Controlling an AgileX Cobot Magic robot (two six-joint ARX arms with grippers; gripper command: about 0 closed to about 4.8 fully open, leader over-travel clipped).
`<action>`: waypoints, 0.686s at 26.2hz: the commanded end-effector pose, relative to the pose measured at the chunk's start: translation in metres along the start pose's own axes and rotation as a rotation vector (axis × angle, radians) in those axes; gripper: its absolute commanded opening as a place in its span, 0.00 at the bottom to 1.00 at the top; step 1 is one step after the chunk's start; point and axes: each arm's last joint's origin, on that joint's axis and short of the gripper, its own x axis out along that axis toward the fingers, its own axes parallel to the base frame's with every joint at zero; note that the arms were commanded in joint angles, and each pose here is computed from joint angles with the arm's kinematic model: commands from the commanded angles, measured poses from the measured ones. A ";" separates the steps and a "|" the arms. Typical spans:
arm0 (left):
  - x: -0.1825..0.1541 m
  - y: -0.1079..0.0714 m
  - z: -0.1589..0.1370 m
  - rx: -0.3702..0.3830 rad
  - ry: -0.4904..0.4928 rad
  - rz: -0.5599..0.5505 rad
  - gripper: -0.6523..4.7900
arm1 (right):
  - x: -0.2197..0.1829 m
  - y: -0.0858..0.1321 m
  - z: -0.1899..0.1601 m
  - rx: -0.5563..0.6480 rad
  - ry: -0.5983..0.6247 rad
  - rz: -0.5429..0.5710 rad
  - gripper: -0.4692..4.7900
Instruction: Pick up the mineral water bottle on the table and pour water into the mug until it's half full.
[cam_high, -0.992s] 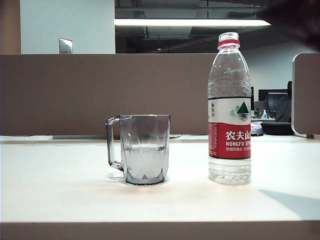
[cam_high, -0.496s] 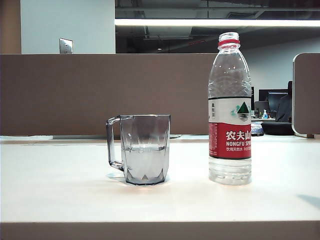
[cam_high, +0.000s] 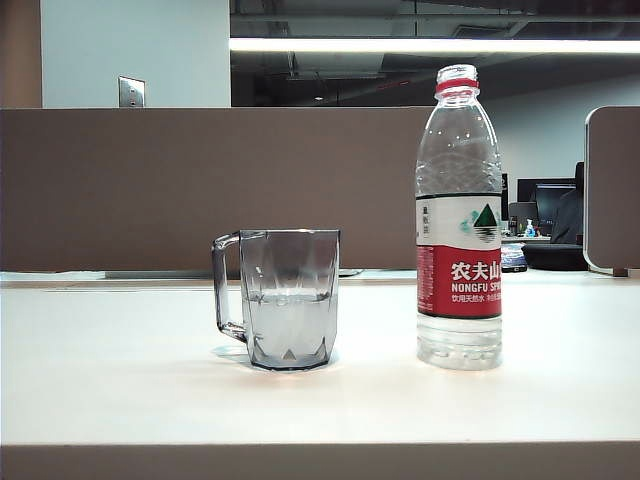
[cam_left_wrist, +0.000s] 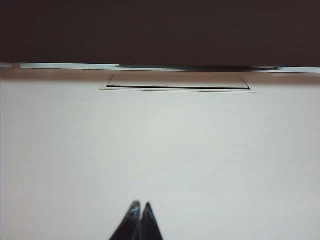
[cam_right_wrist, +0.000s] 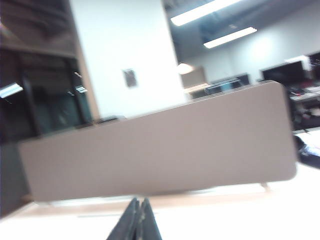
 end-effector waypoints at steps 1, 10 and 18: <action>0.000 0.000 0.003 0.000 -0.018 -0.003 0.11 | 0.002 -0.003 -0.006 -0.052 0.083 -0.087 0.07; 0.000 0.000 0.002 0.000 -0.009 -0.007 0.11 | 0.001 -0.004 -0.014 -0.075 0.162 -0.090 0.07; 0.000 0.000 0.002 0.000 -0.009 -0.008 0.11 | 0.000 -0.005 -0.020 -0.094 0.221 -0.097 0.07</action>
